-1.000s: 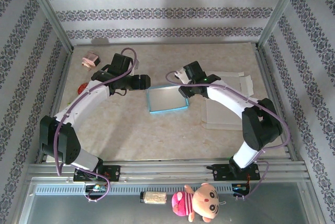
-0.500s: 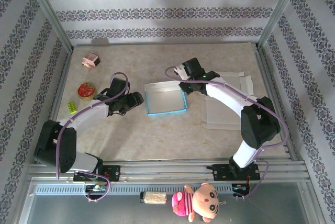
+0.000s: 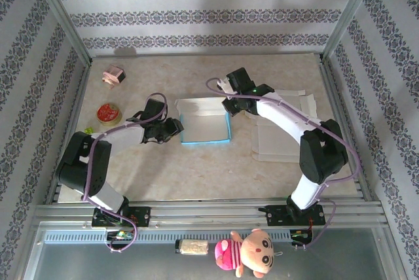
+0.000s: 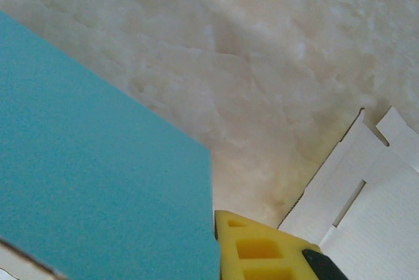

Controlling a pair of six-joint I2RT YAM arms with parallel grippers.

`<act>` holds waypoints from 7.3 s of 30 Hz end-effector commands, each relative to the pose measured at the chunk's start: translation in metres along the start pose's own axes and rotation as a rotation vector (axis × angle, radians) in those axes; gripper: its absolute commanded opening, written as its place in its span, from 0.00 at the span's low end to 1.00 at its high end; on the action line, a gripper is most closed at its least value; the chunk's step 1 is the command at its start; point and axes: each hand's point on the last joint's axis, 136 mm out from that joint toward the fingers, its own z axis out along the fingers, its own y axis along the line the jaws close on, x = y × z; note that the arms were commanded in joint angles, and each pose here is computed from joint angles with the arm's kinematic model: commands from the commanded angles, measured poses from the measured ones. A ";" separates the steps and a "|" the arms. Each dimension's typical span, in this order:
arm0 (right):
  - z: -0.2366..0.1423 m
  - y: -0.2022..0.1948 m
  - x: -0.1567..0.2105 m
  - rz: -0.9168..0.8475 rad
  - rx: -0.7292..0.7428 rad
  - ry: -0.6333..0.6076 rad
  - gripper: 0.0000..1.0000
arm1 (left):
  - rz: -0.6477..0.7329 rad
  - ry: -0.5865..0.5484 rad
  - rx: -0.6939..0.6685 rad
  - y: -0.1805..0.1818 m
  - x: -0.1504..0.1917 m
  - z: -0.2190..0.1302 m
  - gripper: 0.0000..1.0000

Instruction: Fold the paper box

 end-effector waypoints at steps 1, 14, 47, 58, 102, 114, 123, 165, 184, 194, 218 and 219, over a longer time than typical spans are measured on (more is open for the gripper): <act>0.001 0.008 0.000 0.031 -0.032 0.034 0.13 | 0.022 -0.006 0.074 -0.017 -0.011 0.005 0.32; -0.007 0.017 -0.012 0.224 -0.093 0.057 0.18 | 0.017 0.033 0.078 -0.013 -0.007 0.019 0.18; 0.024 0.014 0.038 0.461 0.013 0.186 0.17 | 0.039 -0.004 0.078 -0.021 -0.014 0.007 0.34; 0.014 0.011 0.021 0.458 0.038 0.133 0.17 | 0.130 -0.093 0.022 -0.015 -0.001 -0.040 0.57; 0.019 0.000 -0.020 0.221 -0.050 0.015 0.38 | 0.702 -0.012 -0.363 -0.084 -0.037 -0.064 0.56; 0.023 0.003 -0.017 0.270 -0.054 0.021 0.20 | 0.615 -0.054 -0.437 -0.074 -0.050 -0.045 0.33; 0.015 0.006 -0.022 0.347 -0.076 0.015 0.14 | 0.585 -0.080 -0.395 -0.085 -0.053 -0.048 0.04; 0.013 0.034 -0.003 0.451 -0.137 0.157 0.09 | 0.307 0.146 -0.128 -0.098 -0.035 -0.031 0.02; -0.013 0.049 0.015 0.444 -0.144 0.122 0.45 | 0.299 0.051 -0.130 -0.080 -0.008 -0.050 0.45; -0.032 0.057 0.034 0.437 -0.158 0.119 0.63 | 0.296 0.048 -0.130 -0.071 0.015 -0.050 0.62; -0.051 0.004 -0.031 0.569 -0.164 -0.008 0.73 | 0.308 -0.098 -0.022 -0.118 -0.067 -0.099 0.74; -0.041 0.007 -0.025 0.556 -0.170 0.016 0.72 | 0.307 -0.069 -0.021 -0.116 -0.065 -0.090 0.75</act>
